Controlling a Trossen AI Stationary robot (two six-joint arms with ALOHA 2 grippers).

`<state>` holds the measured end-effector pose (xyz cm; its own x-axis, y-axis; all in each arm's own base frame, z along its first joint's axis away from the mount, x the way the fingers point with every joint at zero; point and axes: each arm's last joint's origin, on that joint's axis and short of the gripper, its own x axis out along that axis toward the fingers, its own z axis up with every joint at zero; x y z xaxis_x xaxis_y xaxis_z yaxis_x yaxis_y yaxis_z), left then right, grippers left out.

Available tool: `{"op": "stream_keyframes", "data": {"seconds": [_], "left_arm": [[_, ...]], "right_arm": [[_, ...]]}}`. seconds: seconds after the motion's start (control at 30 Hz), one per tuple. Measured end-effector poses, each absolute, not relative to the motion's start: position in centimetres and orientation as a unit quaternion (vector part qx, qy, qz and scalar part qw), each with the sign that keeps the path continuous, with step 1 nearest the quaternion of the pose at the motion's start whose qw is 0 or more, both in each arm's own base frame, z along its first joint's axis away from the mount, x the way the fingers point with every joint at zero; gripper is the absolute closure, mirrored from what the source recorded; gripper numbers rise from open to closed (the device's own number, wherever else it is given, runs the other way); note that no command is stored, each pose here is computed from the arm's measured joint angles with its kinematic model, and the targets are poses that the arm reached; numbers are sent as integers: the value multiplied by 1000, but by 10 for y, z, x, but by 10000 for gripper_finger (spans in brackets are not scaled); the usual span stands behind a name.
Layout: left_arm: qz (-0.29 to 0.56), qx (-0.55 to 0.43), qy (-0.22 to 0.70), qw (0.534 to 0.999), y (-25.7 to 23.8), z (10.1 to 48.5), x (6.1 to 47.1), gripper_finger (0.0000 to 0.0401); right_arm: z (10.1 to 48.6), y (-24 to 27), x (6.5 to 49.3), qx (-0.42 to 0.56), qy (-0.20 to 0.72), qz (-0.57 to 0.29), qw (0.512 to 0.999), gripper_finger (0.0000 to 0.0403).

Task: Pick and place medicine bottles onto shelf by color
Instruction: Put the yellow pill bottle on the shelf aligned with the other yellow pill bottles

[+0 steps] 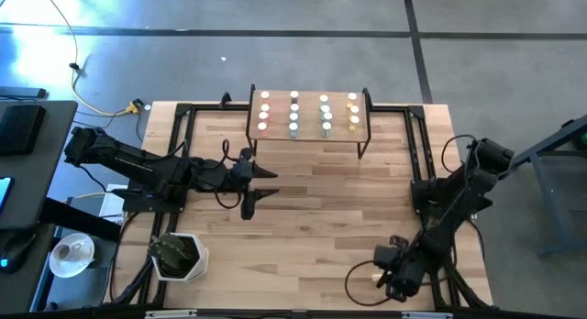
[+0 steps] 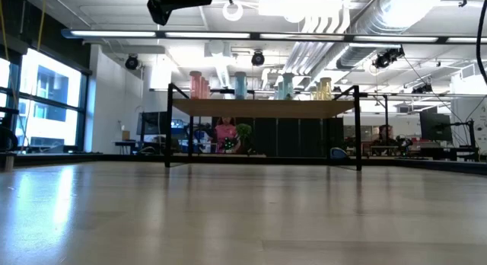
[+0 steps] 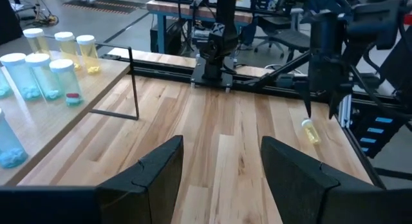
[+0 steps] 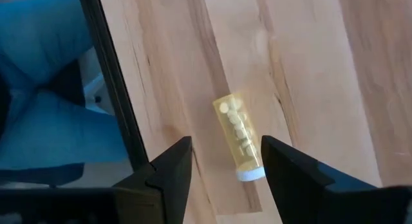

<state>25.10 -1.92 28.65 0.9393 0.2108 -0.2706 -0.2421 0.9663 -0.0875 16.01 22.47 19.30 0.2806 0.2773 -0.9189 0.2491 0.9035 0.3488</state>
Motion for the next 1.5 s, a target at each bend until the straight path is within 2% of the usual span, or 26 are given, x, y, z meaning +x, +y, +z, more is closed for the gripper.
{"op": "stream_keyframes", "data": {"seconds": [0.4,1.1,1.5], "left_arm": [[117,-71,129,982,-19,287,251,201],[117,-71,128,982,-19,287,251,201],[117,-71,128,982,-19,287,251,201]], "right_arm": [[162,241,166,148,602,33,784,226],[138,244,181,140,620,37,772,228],[137,243,181,147,623,27,768,314]]}}
